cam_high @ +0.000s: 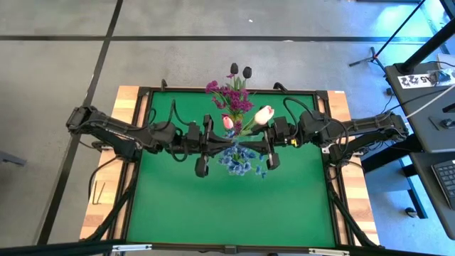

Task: Sort flowers into vase by color
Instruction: Put the pink flower into the transparent vase

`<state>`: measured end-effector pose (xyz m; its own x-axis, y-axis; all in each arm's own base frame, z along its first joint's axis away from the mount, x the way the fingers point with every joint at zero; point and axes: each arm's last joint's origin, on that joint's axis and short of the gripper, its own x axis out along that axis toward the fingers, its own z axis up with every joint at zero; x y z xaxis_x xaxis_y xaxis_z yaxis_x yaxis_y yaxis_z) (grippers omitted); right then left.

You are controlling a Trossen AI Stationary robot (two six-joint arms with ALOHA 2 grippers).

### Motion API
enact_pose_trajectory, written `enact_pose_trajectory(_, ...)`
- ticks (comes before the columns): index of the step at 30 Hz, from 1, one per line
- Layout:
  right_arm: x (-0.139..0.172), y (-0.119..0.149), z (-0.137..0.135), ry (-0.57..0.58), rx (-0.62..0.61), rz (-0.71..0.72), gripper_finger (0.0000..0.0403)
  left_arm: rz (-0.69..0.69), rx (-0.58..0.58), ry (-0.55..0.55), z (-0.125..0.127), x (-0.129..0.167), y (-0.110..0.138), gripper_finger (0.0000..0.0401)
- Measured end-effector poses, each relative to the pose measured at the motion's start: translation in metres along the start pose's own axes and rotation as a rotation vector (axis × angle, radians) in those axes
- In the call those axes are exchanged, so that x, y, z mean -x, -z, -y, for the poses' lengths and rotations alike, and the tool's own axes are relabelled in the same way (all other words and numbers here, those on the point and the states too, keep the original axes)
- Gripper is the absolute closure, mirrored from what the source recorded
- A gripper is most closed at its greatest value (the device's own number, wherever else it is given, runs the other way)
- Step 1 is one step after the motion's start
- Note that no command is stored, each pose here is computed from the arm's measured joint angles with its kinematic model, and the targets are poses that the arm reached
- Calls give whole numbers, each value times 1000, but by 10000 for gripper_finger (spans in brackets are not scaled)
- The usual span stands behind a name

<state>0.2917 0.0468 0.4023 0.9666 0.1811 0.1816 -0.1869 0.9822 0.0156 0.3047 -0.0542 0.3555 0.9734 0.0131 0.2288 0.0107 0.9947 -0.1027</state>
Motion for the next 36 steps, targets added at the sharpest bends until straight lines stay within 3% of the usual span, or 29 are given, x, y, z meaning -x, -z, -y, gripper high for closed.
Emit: enact_pose_trajectory(36,0,0,1,18,0,1,270,-4,67,-1,-5,-2,2,401)
